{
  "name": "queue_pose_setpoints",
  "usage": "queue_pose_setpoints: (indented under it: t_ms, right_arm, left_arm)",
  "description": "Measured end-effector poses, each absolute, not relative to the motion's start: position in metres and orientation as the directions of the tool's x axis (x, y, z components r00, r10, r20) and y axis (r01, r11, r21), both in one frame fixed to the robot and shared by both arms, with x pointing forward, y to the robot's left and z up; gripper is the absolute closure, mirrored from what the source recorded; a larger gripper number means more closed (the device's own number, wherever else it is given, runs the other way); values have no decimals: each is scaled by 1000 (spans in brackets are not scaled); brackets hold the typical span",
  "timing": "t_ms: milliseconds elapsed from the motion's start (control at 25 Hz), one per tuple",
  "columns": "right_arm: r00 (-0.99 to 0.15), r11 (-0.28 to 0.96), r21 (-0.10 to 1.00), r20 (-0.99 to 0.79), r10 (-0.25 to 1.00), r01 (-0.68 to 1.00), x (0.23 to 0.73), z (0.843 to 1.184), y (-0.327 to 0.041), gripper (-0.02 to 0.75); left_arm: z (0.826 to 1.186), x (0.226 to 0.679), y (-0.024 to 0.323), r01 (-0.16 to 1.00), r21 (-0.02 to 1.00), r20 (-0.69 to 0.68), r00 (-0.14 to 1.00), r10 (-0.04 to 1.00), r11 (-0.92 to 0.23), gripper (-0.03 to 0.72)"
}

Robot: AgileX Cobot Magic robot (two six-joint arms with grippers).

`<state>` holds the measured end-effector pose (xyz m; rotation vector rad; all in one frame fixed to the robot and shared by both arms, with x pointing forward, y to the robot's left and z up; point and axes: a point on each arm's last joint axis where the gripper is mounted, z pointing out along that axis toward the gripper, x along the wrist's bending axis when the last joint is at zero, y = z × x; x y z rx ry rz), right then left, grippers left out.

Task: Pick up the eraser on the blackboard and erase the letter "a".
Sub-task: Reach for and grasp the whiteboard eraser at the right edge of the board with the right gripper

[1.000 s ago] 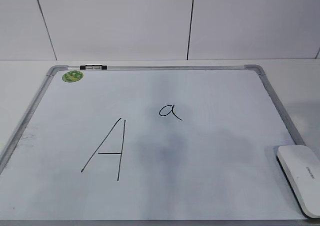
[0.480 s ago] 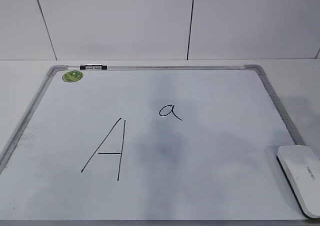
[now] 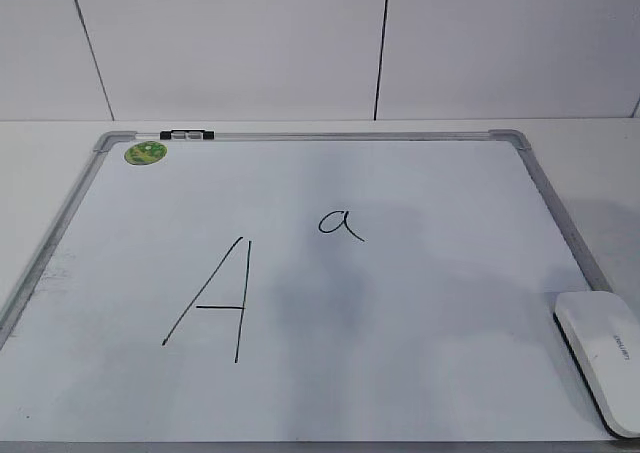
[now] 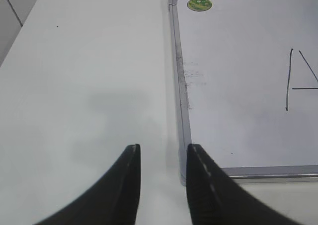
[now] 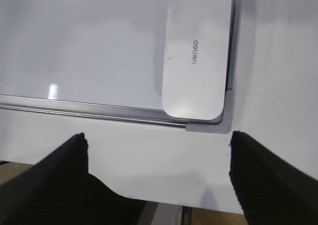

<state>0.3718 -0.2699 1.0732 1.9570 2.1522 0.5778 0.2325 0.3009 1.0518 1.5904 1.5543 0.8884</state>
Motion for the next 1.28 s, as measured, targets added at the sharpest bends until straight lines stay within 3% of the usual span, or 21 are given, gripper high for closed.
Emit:
queue_pose_setpoints:
  t_ms: [760,1280]
  right_arm:
    - [-47,42,64,86,995,997,445,1028,-263,60]
    - [-80,82,65,-35,996,995,463,1005,-247,62]
  left_arm:
    - [1052,233,301,495,869,-14,31,999,-3,454]
    - [1052,233,301,495,869,-14,31,999,-3,454]
